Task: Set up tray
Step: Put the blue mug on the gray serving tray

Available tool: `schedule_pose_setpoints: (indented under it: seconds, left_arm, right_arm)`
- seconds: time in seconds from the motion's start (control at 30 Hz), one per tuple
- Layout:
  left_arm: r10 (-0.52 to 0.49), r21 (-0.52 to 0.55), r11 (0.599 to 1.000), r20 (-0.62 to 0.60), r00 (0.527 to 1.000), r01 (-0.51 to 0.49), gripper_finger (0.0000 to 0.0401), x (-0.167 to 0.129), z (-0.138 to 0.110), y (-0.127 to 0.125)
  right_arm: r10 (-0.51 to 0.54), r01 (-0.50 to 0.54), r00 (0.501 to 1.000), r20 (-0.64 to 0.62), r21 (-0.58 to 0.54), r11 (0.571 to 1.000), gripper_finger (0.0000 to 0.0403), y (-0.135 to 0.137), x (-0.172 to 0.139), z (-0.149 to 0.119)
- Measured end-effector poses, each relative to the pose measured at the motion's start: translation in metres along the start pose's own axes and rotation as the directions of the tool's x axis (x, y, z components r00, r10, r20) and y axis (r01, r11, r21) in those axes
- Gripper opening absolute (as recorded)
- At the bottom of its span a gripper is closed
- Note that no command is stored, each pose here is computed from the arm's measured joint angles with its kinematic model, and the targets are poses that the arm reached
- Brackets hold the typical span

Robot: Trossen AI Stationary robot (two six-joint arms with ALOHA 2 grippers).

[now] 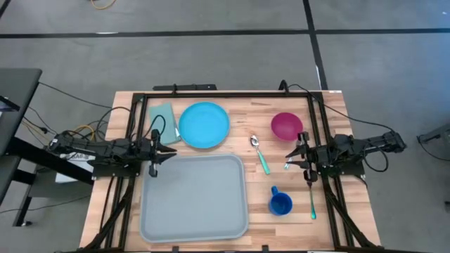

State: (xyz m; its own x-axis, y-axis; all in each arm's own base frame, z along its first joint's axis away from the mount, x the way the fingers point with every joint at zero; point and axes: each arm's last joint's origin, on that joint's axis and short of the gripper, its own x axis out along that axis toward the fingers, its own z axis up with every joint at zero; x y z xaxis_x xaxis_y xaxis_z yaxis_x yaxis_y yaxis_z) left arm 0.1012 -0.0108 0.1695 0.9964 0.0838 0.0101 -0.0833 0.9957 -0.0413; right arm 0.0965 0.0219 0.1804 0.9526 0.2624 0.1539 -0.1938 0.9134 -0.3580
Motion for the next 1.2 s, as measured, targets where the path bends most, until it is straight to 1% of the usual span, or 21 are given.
schedule_pose_setpoints:
  seconds: [0.07,0.2,0.3,0.37,0.47,0.53,0.6,0.63,0.7,0.77,0.9,0.97,1.03,1.13,1.2]
  left_arm:
    - [0.048,0.000,0.999,0.003,0.999,-0.048,0.0048,0.000,0.000,0.001]
    - [0.130,-0.004,0.992,0.007,0.992,-0.130,0.0048,0.000,0.000,0.004]
    - [0.168,-0.007,0.986,0.009,0.986,-0.168,0.0048,0.000,0.001,0.005]
    - [0.176,-0.011,0.984,0.011,0.984,-0.176,0.0048,0.000,0.001,0.005]
    - [0.176,-0.011,0.984,0.010,0.984,-0.176,0.0048,-0.001,0.001,0.005]
    - [0.176,-0.018,0.984,0.011,0.984,-0.176,0.0048,-0.001,0.001,0.005]
    - [0.176,-0.040,0.984,0.011,0.984,-0.175,0.0048,-0.001,0.001,0.005]
    - [0.176,-0.052,0.983,0.011,0.984,-0.175,0.0048,-0.001,0.001,0.005]
    - [0.176,-0.069,0.982,0.012,0.984,-0.175,0.0048,-0.001,0.001,0.005]
    - [0.176,-0.080,0.981,0.012,0.984,-0.174,0.0048,-0.001,0.001,0.005]
    - [0.177,-0.081,0.981,0.012,0.984,-0.175,0.0048,-0.001,0.001,0.005]
    - [0.183,-0.081,0.980,0.012,0.983,-0.182,0.0048,-0.001,0.001,0.005]
    - [0.191,-0.081,0.979,0.011,0.982,-0.189,0.0048,-0.001,0.001,0.006]
    - [0.193,-0.067,0.979,0.012,0.981,-0.191,0.0048,-0.001,0.001,0.006]
    - [0.195,-0.055,0.979,0.012,0.981,-0.195,0.0048,-0.001,0.001,0.006]
  right_arm:
    - [-0.011,0.008,0.999,0.044,0.070,0.998,0.0084,-0.001,0.000,0.004]
    - [-0.007,-0.004,0.997,0.075,0.144,0.990,0.0084,-0.001,0.000,0.007]
    - [-0.018,0.006,0.996,0.084,0.147,0.989,0.0084,-0.001,0.000,0.008]
    - [-0.055,0.041,0.994,0.096,0.148,0.988,0.0084,-0.003,-0.001,0.010]
    - [-0.067,0.049,0.991,0.114,0.149,0.988,0.0084,-0.004,-0.001,0.012]
    - [-0.101,0.072,0.984,0.144,0.192,0.979,0.0084,-0.006,-0.001,0.016]
    - [-0.146,0.115,0.982,0.118,0.236,0.965,0.0084,-0.008,-0.001,0.017]
    - [-0.166,0.136,0.980,0.113,0.238,0.962,0.0084,-0.009,-0.001,0.019]
    - [-0.179,0.145,0.974,0.139,0.221,0.964,0.0084,-0.012,-0.002,0.028]
    - [-0.159,0.127,0.977,0.139,0.218,0.968,0.0085,-0.014,0.000,0.035]
    - [-0.071,0.048,0.994,0.084,0.247,0.968,0.0099,-0.018,0.005,0.053]
    - [-0.025,0.018,1.000,0.018,0.284,0.959,0.0111,-0.018,0.011,0.060]
    - [0.028,-0.004,0.997,-0.065,0.341,0.940,0.0126,-0.018,0.019,0.066]
    - [0.115,-0.017,0.972,-0.206,0.425,0.905,0.0149,-0.017,0.032,0.074]
    - [0.182,-0.005,0.928,-0.325,0.477,0.879,0.0161,-0.014,0.040,0.075]
